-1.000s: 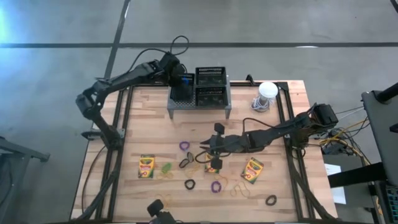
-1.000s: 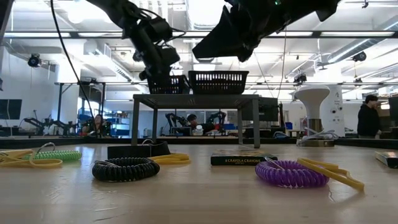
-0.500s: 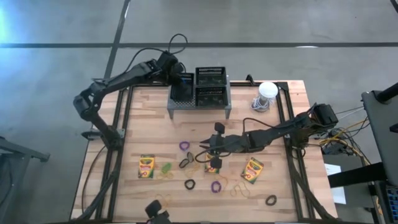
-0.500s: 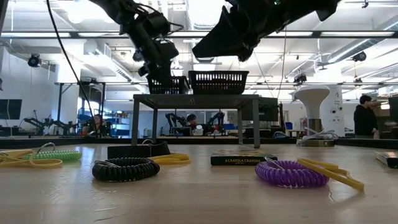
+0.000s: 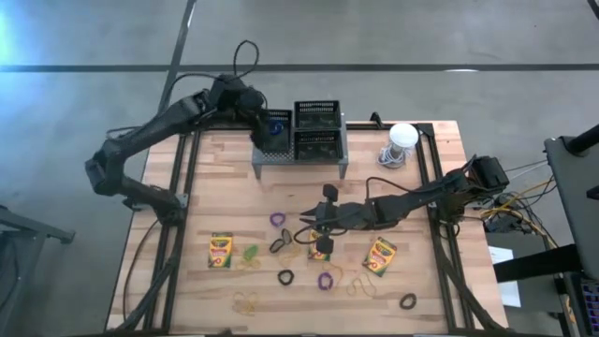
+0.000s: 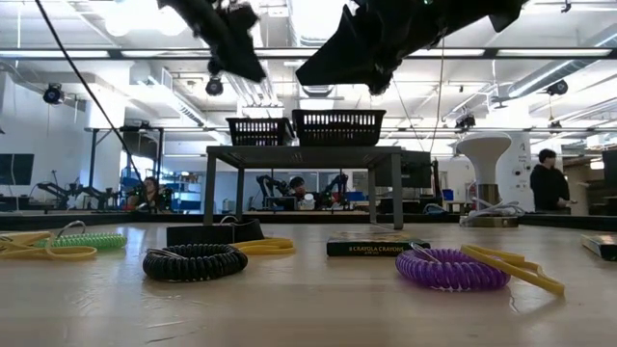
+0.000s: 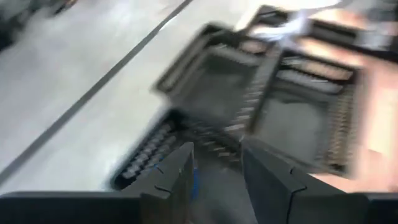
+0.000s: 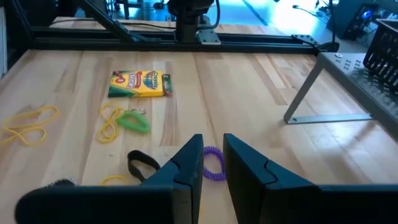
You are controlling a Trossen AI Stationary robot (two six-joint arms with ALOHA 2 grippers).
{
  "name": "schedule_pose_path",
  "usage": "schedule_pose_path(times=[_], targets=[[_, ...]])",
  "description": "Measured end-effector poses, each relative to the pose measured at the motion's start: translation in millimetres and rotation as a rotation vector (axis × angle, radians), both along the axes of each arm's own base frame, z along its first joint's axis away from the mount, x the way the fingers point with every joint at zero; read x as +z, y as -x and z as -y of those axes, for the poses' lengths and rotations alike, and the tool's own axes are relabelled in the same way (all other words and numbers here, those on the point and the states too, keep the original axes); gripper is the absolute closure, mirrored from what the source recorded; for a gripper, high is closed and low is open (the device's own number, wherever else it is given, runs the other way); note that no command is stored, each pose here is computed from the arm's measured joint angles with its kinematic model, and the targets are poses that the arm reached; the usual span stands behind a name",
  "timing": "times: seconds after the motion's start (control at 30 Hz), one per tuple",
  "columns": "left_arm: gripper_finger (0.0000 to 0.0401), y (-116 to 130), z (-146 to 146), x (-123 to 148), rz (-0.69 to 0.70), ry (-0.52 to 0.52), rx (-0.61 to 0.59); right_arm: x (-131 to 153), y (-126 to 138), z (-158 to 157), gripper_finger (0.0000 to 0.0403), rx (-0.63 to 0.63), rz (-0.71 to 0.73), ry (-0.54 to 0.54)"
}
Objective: Pick & Place Office Desk Supplies
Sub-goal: Put the crayon boxes into the bottom black bin on the shelf
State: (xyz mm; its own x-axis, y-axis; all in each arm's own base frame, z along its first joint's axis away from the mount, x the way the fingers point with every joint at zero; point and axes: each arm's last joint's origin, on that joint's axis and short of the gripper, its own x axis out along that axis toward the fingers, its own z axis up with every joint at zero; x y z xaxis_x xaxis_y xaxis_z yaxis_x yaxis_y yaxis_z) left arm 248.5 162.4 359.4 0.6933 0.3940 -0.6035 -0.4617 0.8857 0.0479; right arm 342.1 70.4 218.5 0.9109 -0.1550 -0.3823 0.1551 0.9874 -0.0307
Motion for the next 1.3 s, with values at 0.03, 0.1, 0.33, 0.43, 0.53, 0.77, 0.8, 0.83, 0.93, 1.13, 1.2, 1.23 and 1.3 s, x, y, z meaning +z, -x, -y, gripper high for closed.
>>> schedule_pose_path(times=[0.03, 0.1, 0.33, 0.43, 0.53, 0.77, 0.8, 0.83, 0.93, 1.13, 1.2, 1.23, 1.3], targets=[[0.0266, 0.0, 9.7, 1.3, 0.011, -0.003, -0.04, 0.1, 0.0, 0.0, 0.0343, -0.004, 0.002, -0.013], [0.027, -1.0, 31.0, -0.3, 0.024, -0.02, -0.123, -0.3, 0.9, 0.2, 0.0341, -0.011, -0.007, -0.038], [0.0276, -6.9, 114.7, -35.5, 0.122, -0.092, -0.442, 3.0, 23.5, 4.5, 0.0315, -0.084, -0.175, -0.173], [0.0276, -11.8, 149.4, -63.6, 0.205, -0.114, -0.578, 0.7, 34.7, 4.2, 0.0299, -0.109, -0.252, -0.253], [0.0276, -13.9, 180.4, -97.0, 0.285, -0.127, -0.693, -10.5, 44.5, -0.6, 0.0281, -0.14, -0.313, -0.302], [0.0276, -14.6, 218.6, -147.1, 0.311, 0.082, -0.658, -39.9, 66.4, -14.1, 0.0243, -0.266, -0.367, -0.496], [0.0277, -16.0, 221.3, -154.1, 0.285, 0.11, -0.63, -43.6, 69.7, -15.8, 0.0239, -0.288, -0.376, -0.524], [0.0278, -17.0, 224.5, -161.3, 0.256, 0.135, -0.607, -46.9, 72.6, -17.7, 0.0234, -0.306, -0.382, -0.551], [0.0284, -25.8, 235.9, -179.7, 0.211, 0.172, -0.538, -54.9, 80.1, -22.2, 0.022, -0.349, -0.403, -0.623], [0.0308, -56.8, 253.8, -209.6, 0.138, 0.236, -0.415, -69.7, 89.5, -23.6, 0.019, -0.398, -0.394, -0.761], [0.0328, -69.3, 257.8, -217.1, 0.123, 0.262, -0.392, -74.4, 91.7, -22.9, 0.0182, -0.396, -0.375, -0.793], [0.034, -76.4, 259.2, -220.5, 0.116, 0.267, -0.383, -76.6, 92.7, -22.5, 0.0179, -0.393, -0.363, -0.808], [0.0366, -87.6, 260.9, -226.7, 0.094, 0.268, -0.375, -81.4, 95.5, -20.7, 0.0173, -0.395, -0.347, -0.829]])
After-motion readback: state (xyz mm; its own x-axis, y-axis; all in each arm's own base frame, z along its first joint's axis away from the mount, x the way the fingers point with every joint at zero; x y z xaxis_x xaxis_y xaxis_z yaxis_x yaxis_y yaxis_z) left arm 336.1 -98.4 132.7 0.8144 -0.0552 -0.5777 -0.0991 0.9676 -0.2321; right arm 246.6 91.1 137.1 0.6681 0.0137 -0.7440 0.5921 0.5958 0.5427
